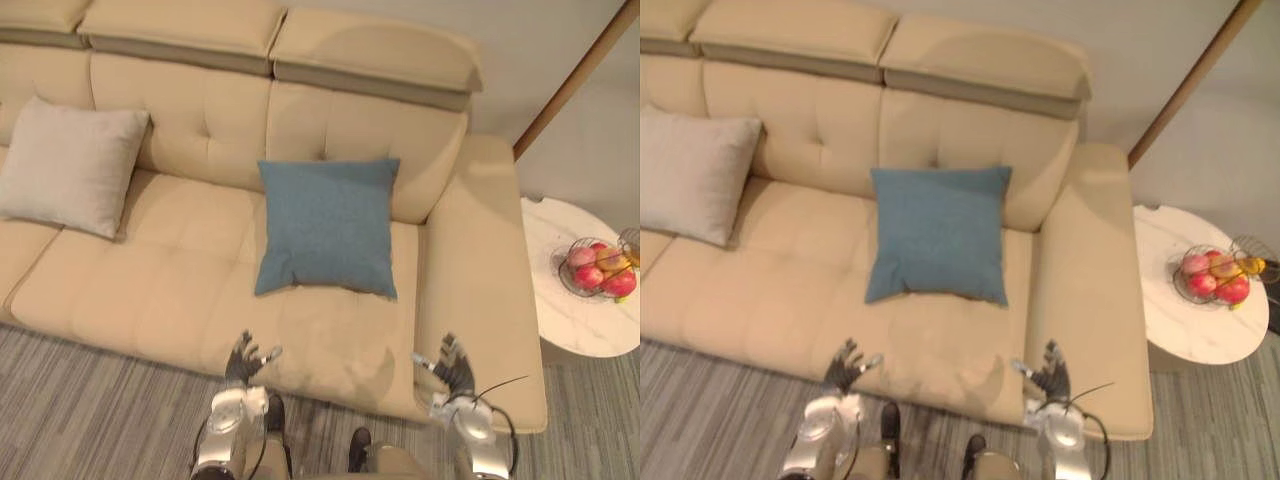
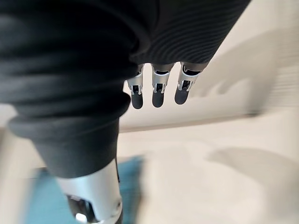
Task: Pick up cushions and gather them together orderly.
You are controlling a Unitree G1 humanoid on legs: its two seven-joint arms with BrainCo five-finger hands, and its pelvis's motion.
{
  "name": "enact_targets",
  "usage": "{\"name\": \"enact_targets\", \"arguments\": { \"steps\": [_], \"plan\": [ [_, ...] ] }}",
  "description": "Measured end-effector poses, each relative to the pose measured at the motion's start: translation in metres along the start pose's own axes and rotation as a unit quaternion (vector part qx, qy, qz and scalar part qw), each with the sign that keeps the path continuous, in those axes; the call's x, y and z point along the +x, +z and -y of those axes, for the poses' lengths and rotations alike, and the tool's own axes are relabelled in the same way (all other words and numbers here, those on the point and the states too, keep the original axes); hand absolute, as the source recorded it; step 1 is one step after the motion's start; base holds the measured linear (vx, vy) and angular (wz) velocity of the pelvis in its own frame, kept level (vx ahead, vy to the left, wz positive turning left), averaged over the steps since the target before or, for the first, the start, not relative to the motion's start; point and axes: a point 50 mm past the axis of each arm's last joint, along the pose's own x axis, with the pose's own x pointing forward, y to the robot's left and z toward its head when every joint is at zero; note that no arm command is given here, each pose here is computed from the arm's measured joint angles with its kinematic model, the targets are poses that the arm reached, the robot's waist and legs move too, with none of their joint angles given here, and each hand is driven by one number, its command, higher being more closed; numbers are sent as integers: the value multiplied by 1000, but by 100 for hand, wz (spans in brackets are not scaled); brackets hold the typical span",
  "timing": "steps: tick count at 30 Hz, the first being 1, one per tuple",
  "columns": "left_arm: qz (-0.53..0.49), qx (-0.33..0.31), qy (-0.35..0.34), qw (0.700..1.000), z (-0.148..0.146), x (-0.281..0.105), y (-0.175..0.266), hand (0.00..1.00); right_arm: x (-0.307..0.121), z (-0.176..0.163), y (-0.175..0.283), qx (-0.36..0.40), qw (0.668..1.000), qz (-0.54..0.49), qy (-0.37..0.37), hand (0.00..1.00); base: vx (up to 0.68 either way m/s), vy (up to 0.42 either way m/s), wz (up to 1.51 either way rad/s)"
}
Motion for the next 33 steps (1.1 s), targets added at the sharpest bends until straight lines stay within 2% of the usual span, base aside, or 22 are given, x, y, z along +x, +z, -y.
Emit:
{"name": "enact_targets", "arguments": {
  "steps": [2, 6, 13, 21, 24, 26, 29, 33],
  "plan": [
    [-36, 25, 13, 999, -14, -4, -16, 0, -2, 2, -19, -4, 999, -46, -1, 0, 101, 11, -1],
    [-47, 49, 26, 997, -26, -5, -21, 0, -2, 5, -27, -7, 997, -73, -4, 0, 59, 20, 2],
    [-53, 50, 26, 997, -26, -5, -23, 0, 11, 0, -3, 3, 999, -49, -4, 0, -62, 55, -34],
    [5, 25, 36, 999, -20, 6, 12, 0, 14, -23, 8, -9, 999, -37, 23, 0, -174, 27, -4],
    [12, -6, 49, 999, -20, 6, 14, 0, 17, -30, 20, -14, 999, -17, 32, 0, -234, -94, 3],
    [3, -30, 38, 999, -5, 5, 8, 0, 19, -28, 31, -13, 1000, 7, 23, 0, -316, -166, 2],
    [-4, -40, 34, 999, 3, 3, 3, 0, 19, -26, 28, -13, 1000, 2, 12, 0, -360, -142, 13],
    [3, -41, 35, 999, 4, 4, 7, 0, 12, -6, 5, -1, 999, -35, -28, 0, -322, -60, 28]
  ]
}}
